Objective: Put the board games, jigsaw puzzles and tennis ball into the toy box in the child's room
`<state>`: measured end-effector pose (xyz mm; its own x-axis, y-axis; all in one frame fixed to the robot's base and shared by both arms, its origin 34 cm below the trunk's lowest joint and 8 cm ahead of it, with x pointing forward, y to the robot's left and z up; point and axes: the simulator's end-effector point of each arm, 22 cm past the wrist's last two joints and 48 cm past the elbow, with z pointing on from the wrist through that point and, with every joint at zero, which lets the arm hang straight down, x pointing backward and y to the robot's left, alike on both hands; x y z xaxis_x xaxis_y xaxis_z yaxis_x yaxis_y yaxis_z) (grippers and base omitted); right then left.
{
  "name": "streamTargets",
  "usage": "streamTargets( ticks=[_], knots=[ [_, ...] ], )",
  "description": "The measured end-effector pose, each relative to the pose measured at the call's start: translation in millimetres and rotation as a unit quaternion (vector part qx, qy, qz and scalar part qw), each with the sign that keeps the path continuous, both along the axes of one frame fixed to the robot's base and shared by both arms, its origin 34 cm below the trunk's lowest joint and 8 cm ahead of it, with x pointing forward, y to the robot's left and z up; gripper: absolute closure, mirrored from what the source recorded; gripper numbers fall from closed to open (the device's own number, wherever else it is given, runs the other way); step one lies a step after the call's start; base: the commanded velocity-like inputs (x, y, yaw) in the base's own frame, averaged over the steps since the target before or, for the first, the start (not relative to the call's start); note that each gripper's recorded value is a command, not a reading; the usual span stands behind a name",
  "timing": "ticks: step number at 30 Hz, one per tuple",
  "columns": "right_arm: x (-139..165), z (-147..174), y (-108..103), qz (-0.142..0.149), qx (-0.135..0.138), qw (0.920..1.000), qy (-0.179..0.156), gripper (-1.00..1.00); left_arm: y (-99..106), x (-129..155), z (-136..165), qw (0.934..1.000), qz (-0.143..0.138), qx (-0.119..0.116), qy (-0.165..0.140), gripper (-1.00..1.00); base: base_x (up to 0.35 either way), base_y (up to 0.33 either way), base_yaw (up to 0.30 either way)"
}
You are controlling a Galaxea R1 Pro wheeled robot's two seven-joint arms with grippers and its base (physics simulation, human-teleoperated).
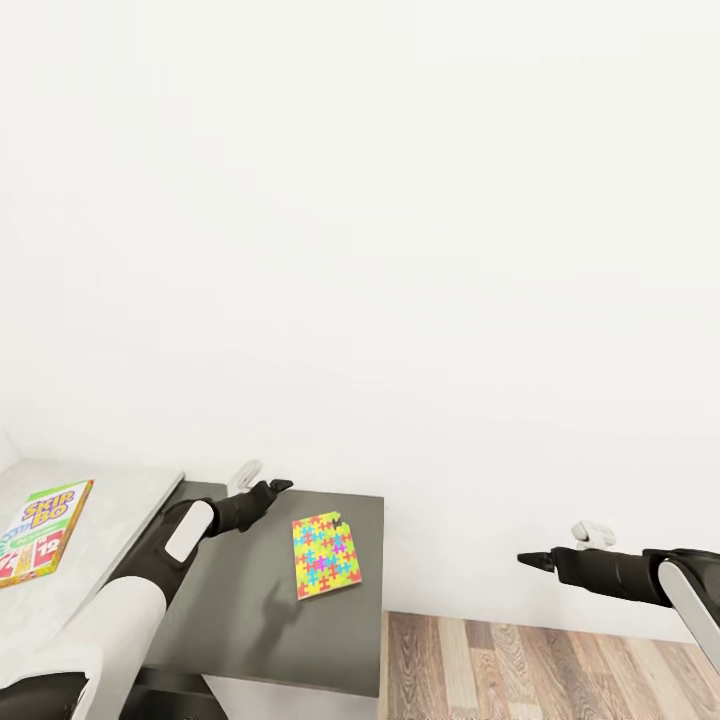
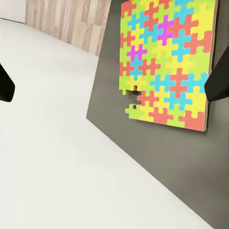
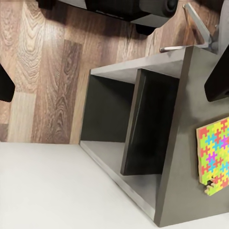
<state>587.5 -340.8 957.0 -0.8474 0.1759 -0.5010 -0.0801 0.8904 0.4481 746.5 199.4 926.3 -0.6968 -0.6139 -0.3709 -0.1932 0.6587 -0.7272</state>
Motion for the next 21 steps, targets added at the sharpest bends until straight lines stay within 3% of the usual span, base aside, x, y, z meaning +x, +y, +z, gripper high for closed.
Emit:
streamTargets(
  ticks=[21],
  knots=[
    [-1.4, -15.0, 0.6, 0.0, 0.0, 0.9999, 0.016, -1.0, -1.0, -1.8, -18.6, 0.9999, 0.0, -0.003, 0.012, -1.0, 0.0, 0.0, 0.0]
  ],
)
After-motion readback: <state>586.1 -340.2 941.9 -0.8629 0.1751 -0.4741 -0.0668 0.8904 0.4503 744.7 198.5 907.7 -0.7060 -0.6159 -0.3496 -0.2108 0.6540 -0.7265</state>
